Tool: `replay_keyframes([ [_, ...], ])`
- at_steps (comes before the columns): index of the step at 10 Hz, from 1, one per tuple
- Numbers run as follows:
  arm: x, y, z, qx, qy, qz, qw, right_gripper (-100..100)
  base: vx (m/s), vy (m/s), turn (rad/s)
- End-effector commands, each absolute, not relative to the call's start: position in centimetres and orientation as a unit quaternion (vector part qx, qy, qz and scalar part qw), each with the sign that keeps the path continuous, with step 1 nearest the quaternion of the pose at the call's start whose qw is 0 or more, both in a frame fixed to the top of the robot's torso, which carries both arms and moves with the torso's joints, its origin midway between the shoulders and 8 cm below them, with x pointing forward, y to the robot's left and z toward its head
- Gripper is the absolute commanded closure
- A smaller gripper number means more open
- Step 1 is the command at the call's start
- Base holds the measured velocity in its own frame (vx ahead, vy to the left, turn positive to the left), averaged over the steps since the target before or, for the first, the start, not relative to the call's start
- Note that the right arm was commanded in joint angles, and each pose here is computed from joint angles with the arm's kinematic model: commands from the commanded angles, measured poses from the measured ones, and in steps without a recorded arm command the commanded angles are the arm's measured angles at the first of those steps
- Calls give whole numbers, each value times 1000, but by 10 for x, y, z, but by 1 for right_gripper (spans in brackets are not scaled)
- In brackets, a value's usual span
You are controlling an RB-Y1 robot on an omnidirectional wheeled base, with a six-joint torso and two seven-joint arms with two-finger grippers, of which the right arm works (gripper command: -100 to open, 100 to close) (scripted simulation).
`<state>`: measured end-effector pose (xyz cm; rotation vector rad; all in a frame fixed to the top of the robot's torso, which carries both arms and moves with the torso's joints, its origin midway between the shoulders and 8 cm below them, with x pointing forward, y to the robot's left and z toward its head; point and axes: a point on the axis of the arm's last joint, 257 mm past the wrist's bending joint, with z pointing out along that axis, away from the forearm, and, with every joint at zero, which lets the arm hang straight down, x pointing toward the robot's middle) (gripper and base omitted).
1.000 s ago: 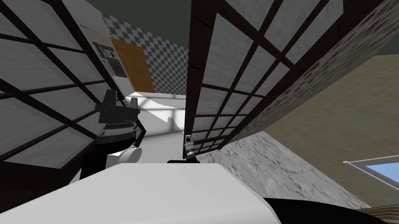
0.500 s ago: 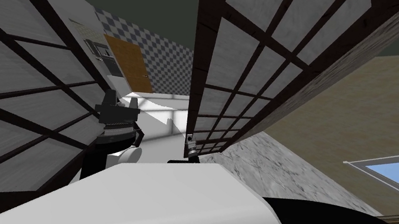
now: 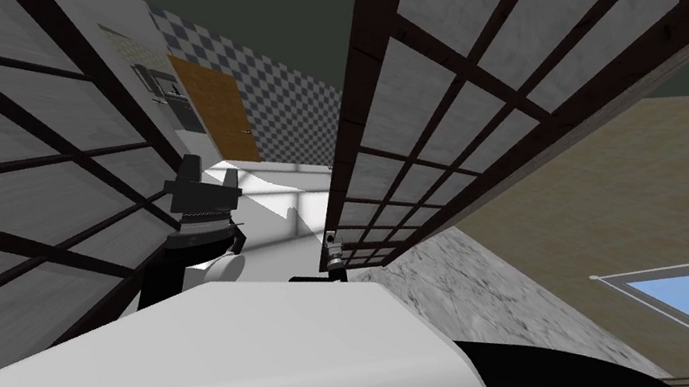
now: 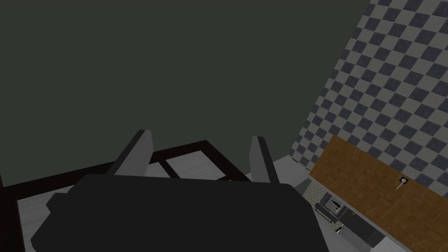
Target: Push the door open
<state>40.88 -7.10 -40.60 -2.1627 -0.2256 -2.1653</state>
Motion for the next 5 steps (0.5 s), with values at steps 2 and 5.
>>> replay_keyframes([
  [2, 416, -96, -406, -706, -58, -705, 12, 100, 114, 89, -48],
  [5, 420, -106, -405, -706, -46, -706, 2, 100, 127, 91, -49],
])
